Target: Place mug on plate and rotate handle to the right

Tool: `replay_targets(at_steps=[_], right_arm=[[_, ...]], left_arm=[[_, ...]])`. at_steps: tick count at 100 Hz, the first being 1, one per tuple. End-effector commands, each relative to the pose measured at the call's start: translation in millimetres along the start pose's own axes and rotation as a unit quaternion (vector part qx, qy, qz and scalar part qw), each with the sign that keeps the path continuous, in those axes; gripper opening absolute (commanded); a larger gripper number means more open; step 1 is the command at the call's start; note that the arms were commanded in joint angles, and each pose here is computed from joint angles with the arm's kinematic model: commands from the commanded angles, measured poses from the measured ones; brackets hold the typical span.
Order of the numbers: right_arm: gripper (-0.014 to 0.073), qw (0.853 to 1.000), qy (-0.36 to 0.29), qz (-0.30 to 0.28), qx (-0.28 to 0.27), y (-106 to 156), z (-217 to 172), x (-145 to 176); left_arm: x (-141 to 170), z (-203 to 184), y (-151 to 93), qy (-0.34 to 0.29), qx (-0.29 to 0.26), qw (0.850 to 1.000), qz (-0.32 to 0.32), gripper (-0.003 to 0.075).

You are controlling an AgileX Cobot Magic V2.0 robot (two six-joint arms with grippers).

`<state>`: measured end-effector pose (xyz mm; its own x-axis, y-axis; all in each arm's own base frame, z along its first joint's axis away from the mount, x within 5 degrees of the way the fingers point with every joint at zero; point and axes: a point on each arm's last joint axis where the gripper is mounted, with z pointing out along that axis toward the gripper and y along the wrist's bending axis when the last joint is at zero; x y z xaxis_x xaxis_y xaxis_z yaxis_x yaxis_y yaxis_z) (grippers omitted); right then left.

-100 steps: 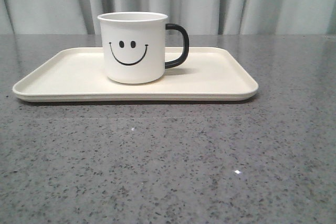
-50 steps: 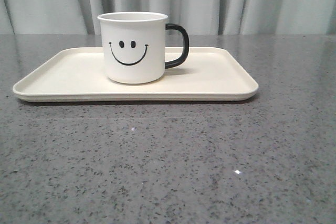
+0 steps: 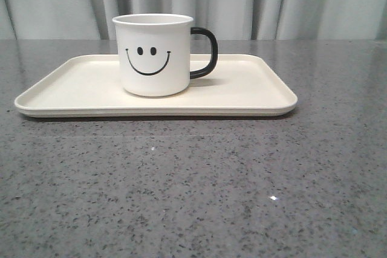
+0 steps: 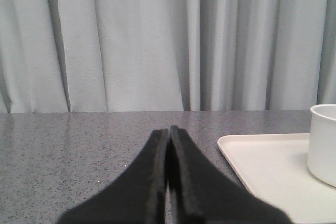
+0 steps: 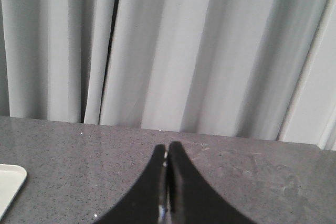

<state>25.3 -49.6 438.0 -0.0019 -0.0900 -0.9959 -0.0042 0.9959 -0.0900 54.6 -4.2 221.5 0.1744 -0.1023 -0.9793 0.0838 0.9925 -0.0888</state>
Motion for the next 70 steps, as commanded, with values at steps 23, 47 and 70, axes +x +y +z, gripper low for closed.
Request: replay_targets(at_steps=[23,47,70], right_arm=[[-0.0120,0.999,-0.040,-0.014,0.009,-0.3,0.0,-11.7],[-0.0120,0.996,-0.035,-0.004,0.080,-2.8,-11.6,-10.6],[-0.0120,0.992,-0.008,0.001,0.124,10.7,-2.9,9.0]], left_arm=[[-5.8,-3.0,-1.5,-0.049,0.009,0.999,-0.010,-0.0020],[-5.8,-3.0,-1.5,-0.049,0.009,0.999,-0.010,-0.0020],[-5.8,-3.0,-1.5,-0.049,0.009,0.999,-0.010,-0.0020]])
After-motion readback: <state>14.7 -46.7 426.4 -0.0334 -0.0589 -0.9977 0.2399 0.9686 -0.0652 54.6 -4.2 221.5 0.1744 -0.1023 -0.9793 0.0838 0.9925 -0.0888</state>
